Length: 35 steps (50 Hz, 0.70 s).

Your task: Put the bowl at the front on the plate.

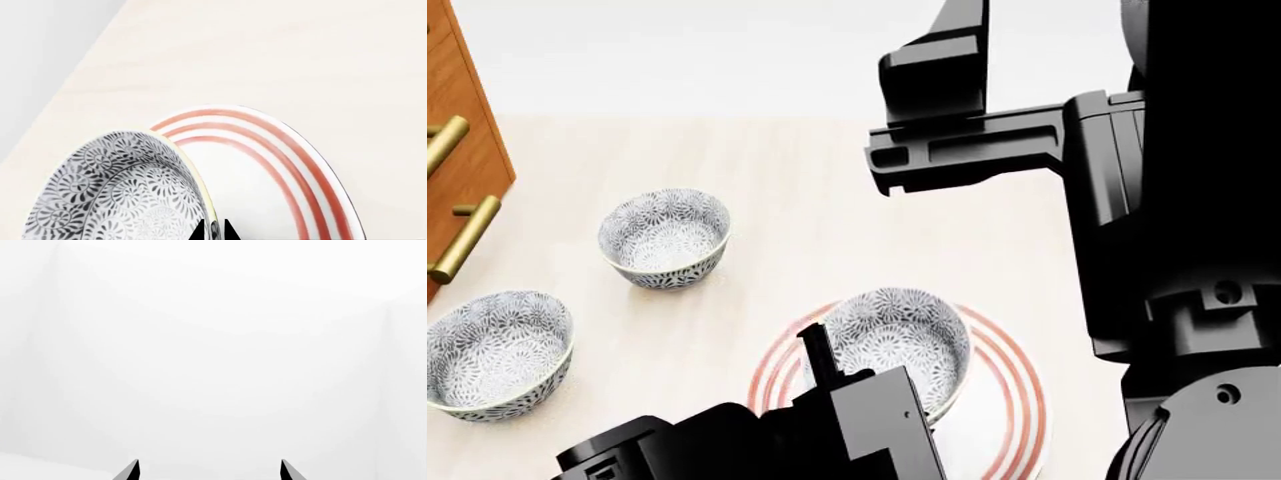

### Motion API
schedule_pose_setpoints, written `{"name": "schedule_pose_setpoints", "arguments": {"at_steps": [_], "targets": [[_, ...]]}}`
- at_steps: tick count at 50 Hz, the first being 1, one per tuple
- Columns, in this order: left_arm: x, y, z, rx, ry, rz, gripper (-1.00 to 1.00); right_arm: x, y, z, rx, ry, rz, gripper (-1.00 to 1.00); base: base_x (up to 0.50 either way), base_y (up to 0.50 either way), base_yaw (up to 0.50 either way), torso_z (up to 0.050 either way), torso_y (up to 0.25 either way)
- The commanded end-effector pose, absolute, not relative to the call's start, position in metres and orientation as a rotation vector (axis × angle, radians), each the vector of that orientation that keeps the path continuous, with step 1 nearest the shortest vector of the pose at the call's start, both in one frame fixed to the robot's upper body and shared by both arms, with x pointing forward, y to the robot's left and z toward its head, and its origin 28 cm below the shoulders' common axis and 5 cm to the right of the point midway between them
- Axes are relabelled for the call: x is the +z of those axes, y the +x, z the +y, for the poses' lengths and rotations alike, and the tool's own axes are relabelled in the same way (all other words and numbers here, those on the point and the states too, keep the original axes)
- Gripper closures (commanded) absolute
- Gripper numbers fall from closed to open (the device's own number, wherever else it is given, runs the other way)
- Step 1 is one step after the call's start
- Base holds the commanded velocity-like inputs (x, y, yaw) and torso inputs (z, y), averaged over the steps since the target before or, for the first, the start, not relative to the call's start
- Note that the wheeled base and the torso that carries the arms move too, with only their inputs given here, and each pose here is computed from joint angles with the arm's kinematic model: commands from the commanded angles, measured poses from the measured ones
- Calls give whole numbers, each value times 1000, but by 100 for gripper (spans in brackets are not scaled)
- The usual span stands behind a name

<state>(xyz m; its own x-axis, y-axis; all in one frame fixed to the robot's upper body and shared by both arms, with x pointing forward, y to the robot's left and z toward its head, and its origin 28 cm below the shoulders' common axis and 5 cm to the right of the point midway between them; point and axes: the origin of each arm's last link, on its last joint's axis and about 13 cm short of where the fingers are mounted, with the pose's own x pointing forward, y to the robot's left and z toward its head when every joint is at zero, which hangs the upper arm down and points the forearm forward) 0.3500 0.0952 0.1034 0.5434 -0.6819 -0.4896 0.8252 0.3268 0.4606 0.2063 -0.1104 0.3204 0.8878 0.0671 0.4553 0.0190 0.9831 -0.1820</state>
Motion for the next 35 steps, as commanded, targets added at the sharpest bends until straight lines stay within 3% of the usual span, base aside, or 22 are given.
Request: {"name": "schedule_pose_setpoints", "arguments": {"at_steps": [1, 35], "targets": [[102, 350, 94, -987, 738, 209, 100, 319, 207, -111, 25, -180, -478, -100, 0, 0, 0, 0, 0], [91, 349, 96, -985, 733, 220, 100, 318, 208, -110, 25, -180, -475, -100, 0, 0, 0, 0, 1]]}}
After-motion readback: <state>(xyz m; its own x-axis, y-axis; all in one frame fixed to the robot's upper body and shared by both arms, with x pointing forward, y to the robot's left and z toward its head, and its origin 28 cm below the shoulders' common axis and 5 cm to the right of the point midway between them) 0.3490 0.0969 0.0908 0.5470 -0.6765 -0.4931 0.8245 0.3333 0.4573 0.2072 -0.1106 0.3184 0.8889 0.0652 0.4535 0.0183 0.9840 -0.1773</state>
